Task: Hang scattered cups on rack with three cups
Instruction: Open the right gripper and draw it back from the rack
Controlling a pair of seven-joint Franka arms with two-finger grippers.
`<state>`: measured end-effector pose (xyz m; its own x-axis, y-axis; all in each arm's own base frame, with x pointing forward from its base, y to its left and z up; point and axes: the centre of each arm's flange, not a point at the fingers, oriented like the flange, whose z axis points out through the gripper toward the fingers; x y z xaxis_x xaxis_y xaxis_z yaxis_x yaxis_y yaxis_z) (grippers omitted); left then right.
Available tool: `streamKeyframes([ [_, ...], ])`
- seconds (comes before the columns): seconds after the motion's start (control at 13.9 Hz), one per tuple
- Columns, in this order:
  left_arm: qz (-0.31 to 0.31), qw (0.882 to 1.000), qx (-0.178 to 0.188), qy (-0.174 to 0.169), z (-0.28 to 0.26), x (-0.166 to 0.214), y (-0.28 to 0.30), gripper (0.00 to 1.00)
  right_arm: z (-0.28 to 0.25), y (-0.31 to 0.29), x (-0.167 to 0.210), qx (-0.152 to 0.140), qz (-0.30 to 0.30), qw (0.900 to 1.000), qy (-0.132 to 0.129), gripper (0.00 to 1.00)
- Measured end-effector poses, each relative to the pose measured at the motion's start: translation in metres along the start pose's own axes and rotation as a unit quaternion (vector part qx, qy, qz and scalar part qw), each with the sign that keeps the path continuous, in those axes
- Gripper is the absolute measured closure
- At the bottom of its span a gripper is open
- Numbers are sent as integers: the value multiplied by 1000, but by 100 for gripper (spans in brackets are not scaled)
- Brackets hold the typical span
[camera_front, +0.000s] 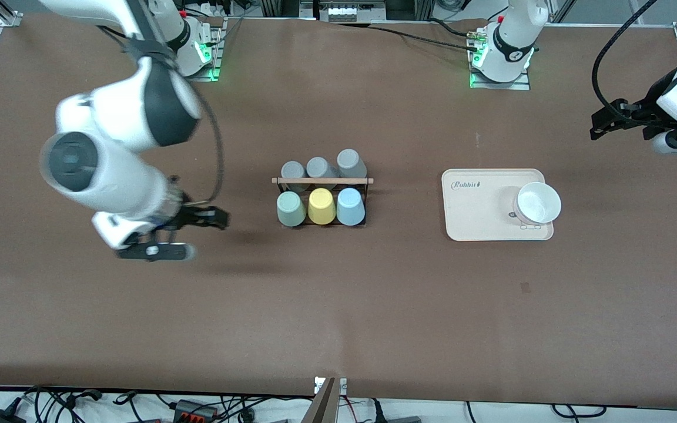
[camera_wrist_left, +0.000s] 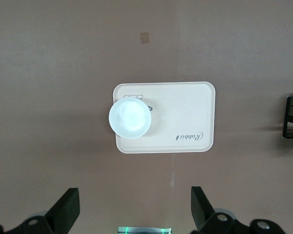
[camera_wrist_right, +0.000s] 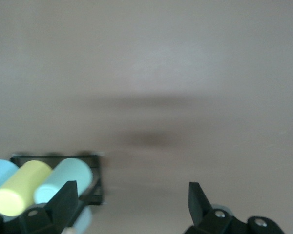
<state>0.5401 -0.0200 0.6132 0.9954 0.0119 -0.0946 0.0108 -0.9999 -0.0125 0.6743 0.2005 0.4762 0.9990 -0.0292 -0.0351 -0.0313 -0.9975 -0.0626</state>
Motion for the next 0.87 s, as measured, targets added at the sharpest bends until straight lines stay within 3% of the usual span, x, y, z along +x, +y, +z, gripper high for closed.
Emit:
streamKeyframes([
  [0.22, 0, 1000, 0, 0, 0, 0, 0, 0, -46, 73, 4, -24, 18, 999, 21, 0],
  [0.43, 0, 1000, 0, 0, 0, 0, 0, 0, -86, 103, -8, -27, 36, 998, 35, 0],
  [0.87, 0, 1000, 0, 0, 0, 0, 0, 0, -112, 214, -7, -29, 45, 997, 46, 0],
])
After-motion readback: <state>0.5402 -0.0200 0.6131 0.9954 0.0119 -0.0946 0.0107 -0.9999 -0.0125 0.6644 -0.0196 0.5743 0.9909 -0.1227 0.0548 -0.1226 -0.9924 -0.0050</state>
